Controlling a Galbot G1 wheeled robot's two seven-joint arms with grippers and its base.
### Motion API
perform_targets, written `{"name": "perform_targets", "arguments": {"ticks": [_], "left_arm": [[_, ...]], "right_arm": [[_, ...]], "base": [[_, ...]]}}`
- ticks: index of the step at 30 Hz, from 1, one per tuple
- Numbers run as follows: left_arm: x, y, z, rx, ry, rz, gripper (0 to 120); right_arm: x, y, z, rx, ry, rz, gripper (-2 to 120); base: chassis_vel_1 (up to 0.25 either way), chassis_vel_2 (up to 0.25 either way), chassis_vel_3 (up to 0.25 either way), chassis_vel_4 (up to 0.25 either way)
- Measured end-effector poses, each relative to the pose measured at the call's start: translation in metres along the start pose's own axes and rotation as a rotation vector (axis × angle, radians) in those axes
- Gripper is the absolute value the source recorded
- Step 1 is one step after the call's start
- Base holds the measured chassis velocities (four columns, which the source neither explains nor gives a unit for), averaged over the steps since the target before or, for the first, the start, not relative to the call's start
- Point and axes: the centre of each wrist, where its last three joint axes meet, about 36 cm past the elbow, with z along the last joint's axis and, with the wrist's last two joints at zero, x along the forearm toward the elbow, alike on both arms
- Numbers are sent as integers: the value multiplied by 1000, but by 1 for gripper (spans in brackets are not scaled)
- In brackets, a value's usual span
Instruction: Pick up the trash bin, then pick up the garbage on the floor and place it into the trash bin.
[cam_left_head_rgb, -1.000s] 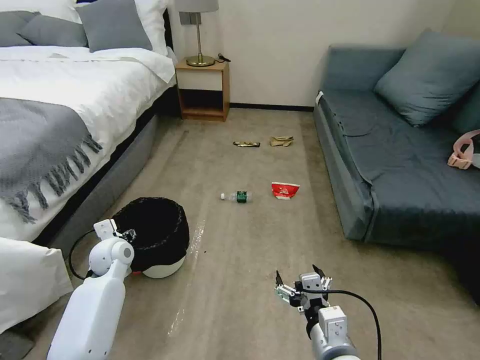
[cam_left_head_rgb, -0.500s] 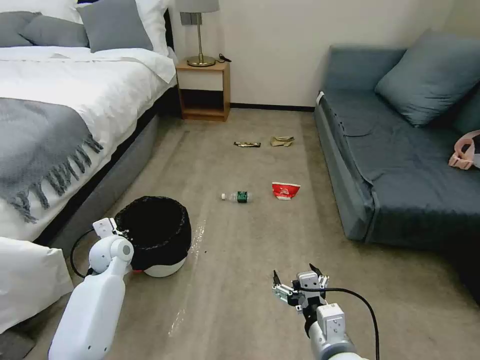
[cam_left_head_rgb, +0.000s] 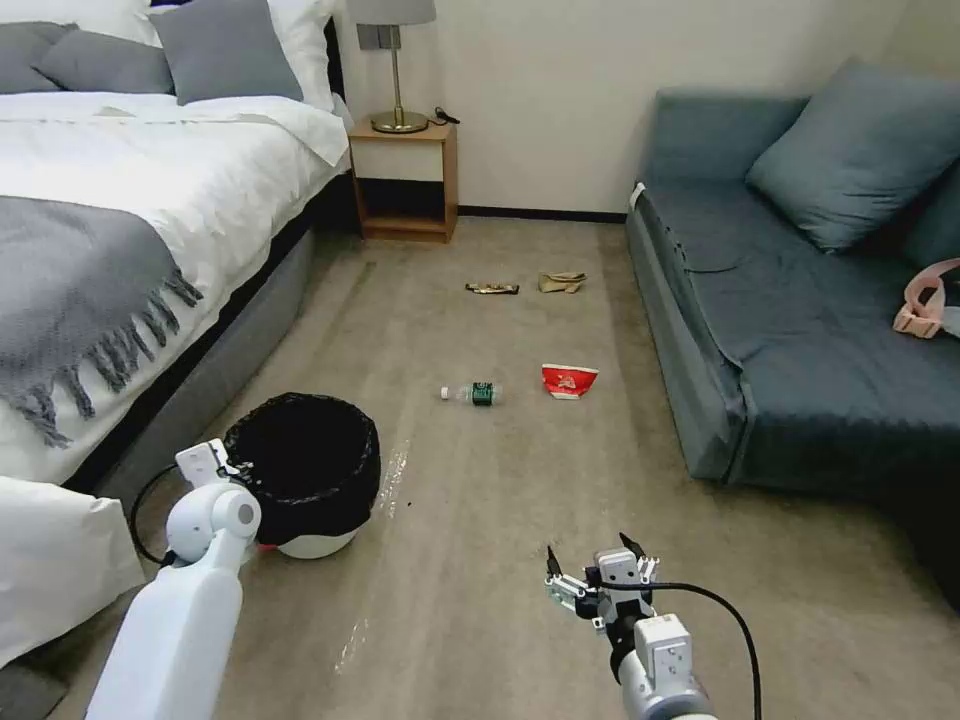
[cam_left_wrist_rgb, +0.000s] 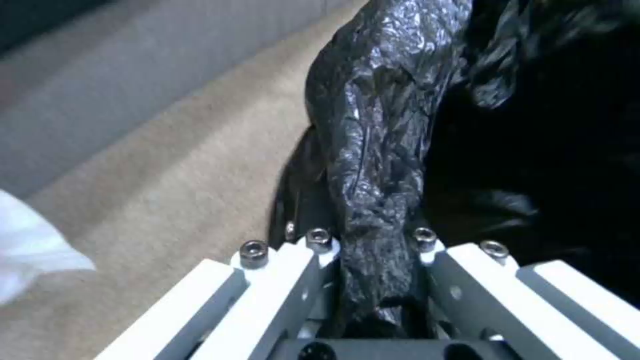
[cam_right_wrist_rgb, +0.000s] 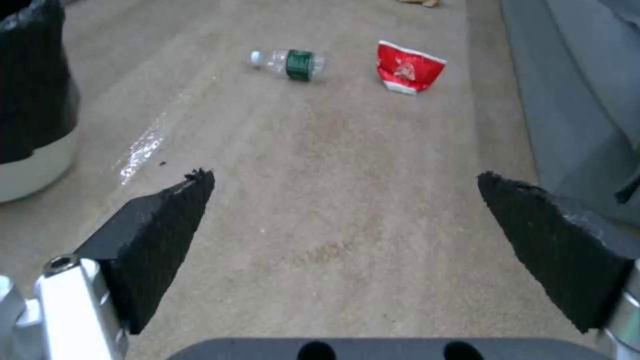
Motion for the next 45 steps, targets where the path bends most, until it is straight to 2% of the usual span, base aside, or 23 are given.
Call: {"name": "perform_targets", "arguments": {"ticks": [5, 7, 8, 10, 11, 13, 14, 15, 17, 18, 19, 22, 28, 30, 34, 37, 38, 45], "left_arm": [[12, 6, -2, -4, -32, 2, 4], [28, 13, -3, -15, -78, 4, 4], [28, 13, -3, -15, -78, 4, 4], [48, 21, -5, -27, -138, 8, 4], [67, 27, -6, -33, -181, 12, 4], [69, 28, -6, -34, -185, 12, 4], [97, 35, 2, -62, -215, 32, 4], [115, 39, 9, -87, -226, 55, 4], [121, 40, 11, -94, -233, 60, 4], [136, 42, 13, -109, -258, 73, 4], [136, 42, 13, -109, -258, 73, 4], [159, 44, 14, -129, -315, 93, 4], [169, 48, 18, -153, -360, 83, 4], [180, 49, 19, -163, -376, 88, 4], [189, 49, 21, -169, -410, 89, 4], [188, 49, 22, -172, -424, 84, 4], [182, 50, 25, -174, -438, 70, 4], [170, 52, 33, -181, -435, 61, 4]], "right_arm": [[2, 2, 0, -4, 0, -2, 100], [3, 3, 0, -9, -5, -2, 100], [3, 3, 0, -9, -5, -2, 100], [4, 4, 0, -19, -16, -4, 100], [5, 5, 0, -26, -29, -6, 100], [5, 5, 0, -26, -30, -6, 100], [5, 4, -1, -48, -37, -15, 100], [6, 3, -2, -62, -41, -19, 100], [6, 3, -3, -67, -44, -20, 100], [5, 2, -3, -89, -57, -22, 100], [5, 2, -3, -89, -57, -22, 100], [4, 3, -5, -136, -80, -22, 100], [1, 6, -4, -156, -98, -18, 100], [-2, 7, -3, -163, -97, -10, 100], [-7, 5, -2, -174, -98, 1, 100], [-10, 4, -2, -181, -98, 4, 100], [-14, 3, -2, -189, -101, 7, 100], [-21, 2, 2, -200, -103, 8, 100]], "base": [[0, 0, 0, 0], [0, 0, 0, 0], [0, 0, 0, 0], [0, 0, 0, 0], [0, 0, 0, 0], [0, 0, 0, 0], [0, 0, 0, 0], [0, 0, 0, 0], [0, 0, 0, 0], [0, 0, 0, 0], [0, 0, 0, 0], [0, 0, 0, 0], [0, 0, 0, 0], [0, 0, 0, 0], [0, 0, 0, 0], [0, 0, 0, 0], [0, 0, 0, 0], [0, 0, 0, 0]]}}
